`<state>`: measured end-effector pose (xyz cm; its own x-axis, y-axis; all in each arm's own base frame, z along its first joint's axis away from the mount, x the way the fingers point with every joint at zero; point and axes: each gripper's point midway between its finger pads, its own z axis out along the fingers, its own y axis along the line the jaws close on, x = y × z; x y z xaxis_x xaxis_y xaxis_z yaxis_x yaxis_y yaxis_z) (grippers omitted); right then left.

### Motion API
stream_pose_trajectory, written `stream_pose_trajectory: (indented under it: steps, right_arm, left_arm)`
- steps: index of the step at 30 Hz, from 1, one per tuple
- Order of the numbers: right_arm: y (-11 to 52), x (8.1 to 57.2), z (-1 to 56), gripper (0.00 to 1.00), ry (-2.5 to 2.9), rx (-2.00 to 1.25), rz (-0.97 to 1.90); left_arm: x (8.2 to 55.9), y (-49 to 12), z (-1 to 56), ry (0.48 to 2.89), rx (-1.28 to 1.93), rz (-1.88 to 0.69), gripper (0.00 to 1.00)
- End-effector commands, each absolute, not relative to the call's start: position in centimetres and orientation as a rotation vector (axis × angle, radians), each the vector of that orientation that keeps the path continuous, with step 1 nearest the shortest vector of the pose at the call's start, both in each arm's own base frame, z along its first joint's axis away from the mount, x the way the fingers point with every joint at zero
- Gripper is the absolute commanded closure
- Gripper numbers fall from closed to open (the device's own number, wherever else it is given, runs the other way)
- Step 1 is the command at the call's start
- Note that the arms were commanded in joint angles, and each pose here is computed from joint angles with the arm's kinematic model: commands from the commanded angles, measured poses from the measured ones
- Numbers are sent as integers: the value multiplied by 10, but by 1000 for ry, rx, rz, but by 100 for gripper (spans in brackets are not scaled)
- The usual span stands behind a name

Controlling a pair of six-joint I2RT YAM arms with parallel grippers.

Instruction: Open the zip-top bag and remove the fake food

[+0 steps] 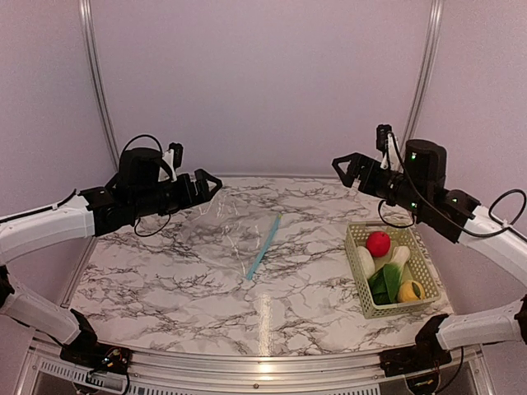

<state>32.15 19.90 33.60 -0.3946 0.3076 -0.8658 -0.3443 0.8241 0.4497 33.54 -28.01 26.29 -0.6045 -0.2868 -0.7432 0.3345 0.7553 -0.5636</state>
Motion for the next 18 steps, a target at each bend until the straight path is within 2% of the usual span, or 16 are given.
stream_pose_trajectory:
  steps: [1, 18]
  right_arm:
    - [213, 325, 358, 1, 1778, -69, 720]
    - [204, 320, 364, 1, 1739, -51, 714]
  left_arm:
    - [335, -272, 280, 1972, 23, -849, 1]
    - [337, -255, 296, 1944, -13, -767, 1]
